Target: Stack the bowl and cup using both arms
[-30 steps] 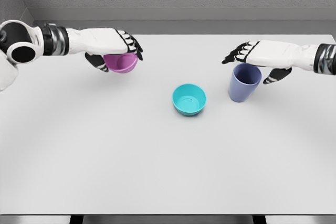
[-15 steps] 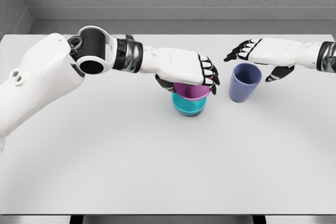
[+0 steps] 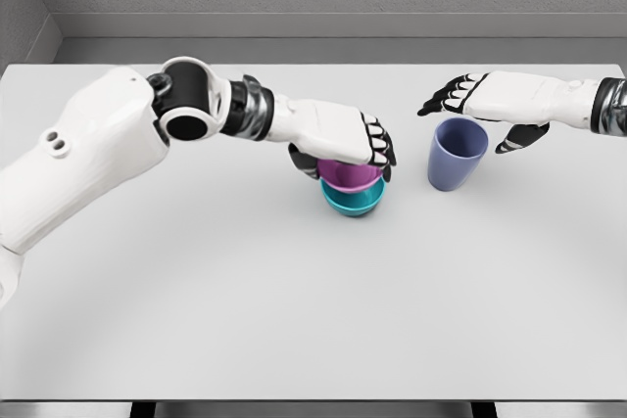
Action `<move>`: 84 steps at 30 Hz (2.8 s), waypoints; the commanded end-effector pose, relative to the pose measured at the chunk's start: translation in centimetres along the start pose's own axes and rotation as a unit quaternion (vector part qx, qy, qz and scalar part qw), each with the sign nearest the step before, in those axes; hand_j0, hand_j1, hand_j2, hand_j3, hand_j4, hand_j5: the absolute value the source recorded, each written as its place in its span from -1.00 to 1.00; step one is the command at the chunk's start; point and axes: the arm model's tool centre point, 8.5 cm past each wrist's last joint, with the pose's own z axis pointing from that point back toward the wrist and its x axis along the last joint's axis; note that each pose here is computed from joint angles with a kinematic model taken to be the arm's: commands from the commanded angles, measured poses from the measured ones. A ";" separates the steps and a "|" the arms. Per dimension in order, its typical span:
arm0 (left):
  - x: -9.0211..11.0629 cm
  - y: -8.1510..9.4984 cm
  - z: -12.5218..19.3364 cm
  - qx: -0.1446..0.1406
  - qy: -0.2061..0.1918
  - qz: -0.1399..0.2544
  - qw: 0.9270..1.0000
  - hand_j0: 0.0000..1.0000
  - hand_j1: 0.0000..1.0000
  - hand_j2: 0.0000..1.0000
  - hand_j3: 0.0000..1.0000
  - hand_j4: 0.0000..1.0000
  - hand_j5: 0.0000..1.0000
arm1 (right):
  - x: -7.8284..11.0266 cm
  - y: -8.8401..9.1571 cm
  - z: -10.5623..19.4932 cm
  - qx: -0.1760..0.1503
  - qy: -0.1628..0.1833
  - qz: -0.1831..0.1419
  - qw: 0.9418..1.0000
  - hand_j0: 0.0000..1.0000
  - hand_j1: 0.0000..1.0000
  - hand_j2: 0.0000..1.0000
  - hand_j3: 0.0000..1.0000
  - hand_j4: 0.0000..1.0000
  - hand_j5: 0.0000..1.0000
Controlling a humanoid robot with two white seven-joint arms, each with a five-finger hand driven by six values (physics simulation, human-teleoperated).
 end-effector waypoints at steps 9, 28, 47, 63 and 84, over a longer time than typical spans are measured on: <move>-0.9 -0.8 -0.9 -0.007 0.007 0.025 1.000 0.50 0.50 0.50 0.50 0.50 0.50 | 0.0 0.0 0.1 -0.001 0.001 -0.002 1.000 1.00 1.00 1.00 1.00 1.00 1.00; -1.0 -2.1 -2.7 -0.026 0.002 0.043 0.999 0.55 0.55 0.55 0.55 0.55 0.55 | 0.1 0.2 0.0 0.001 -0.001 -0.003 1.000 1.00 1.00 1.00 1.00 1.00 1.00; -1.2 -1.5 -2.1 -0.016 0.001 0.047 0.999 1.00 1.00 1.00 1.00 1.00 1.00 | 0.3 1.2 -0.8 0.013 -0.008 -0.011 1.000 1.00 1.00 1.00 1.00 1.00 1.00; -8.1 -4.4 14.4 0.042 0.145 0.132 0.980 1.00 1.00 1.00 1.00 1.00 1.00 | -0.1 2.3 -2.1 0.027 -0.003 -0.018 0.999 1.00 1.00 1.00 1.00 1.00 1.00; -7.6 -10.6 17.4 0.052 0.182 0.197 0.962 1.00 1.00 1.00 1.00 1.00 1.00 | -0.5 3.1 -2.4 0.036 0.000 -0.029 0.999 1.00 1.00 1.00 1.00 1.00 1.00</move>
